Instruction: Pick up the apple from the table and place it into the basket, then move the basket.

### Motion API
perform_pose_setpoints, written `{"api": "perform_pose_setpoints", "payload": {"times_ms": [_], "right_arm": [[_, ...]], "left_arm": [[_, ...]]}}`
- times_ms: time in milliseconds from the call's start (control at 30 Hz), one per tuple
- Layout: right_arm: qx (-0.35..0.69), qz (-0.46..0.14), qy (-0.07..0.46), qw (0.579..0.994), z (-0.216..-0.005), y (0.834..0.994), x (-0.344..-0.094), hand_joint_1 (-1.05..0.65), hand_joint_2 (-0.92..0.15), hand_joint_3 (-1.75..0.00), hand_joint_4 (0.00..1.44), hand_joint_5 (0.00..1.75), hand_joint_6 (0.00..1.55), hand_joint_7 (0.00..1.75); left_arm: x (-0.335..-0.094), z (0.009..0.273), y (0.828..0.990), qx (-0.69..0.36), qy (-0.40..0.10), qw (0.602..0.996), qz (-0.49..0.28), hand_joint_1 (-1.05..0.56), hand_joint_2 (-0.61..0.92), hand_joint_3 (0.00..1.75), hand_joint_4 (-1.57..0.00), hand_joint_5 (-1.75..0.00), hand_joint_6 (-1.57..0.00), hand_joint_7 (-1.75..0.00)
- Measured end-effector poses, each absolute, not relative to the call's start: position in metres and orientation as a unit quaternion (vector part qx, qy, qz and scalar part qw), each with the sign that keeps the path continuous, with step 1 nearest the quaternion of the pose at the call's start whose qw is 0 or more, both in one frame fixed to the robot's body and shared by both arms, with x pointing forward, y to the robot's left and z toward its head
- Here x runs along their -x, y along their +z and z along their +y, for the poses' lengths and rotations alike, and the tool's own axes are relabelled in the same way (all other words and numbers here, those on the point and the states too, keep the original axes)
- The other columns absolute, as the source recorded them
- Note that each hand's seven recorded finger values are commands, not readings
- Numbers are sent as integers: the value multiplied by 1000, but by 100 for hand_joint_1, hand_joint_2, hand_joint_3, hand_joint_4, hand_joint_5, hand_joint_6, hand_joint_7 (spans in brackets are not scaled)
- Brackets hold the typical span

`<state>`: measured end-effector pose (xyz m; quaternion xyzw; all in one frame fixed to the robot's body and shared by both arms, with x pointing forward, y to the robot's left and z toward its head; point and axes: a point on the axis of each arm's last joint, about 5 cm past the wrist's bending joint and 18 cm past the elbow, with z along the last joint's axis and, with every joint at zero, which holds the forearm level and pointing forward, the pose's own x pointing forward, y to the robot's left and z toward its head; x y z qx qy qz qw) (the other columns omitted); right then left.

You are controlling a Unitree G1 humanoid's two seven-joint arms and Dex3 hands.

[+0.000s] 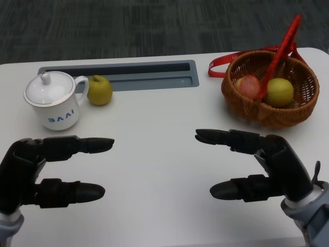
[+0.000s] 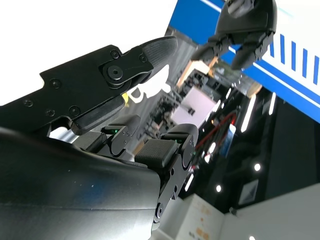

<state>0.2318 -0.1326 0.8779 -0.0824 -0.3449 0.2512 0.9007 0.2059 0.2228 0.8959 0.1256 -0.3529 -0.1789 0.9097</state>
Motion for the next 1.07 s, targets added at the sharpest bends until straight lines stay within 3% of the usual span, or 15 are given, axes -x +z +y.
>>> {"api": "perform_pose_setpoints", "payload": {"times_ms": [733,1067], "right_arm": [[65,-329,284,898,-113,874,-242,-43,-79,0,83,0,76,0],[71,-333,273,900,-117,874,-243,-40,-86,-2,88,1,82,2]], "left_arm": [[-206,220,896,-118,-182,909,-356,-46,67,0,-101,0,-91,0],[-206,220,894,-120,-187,909,-354,-43,64,0,-99,0,-91,0]]}}
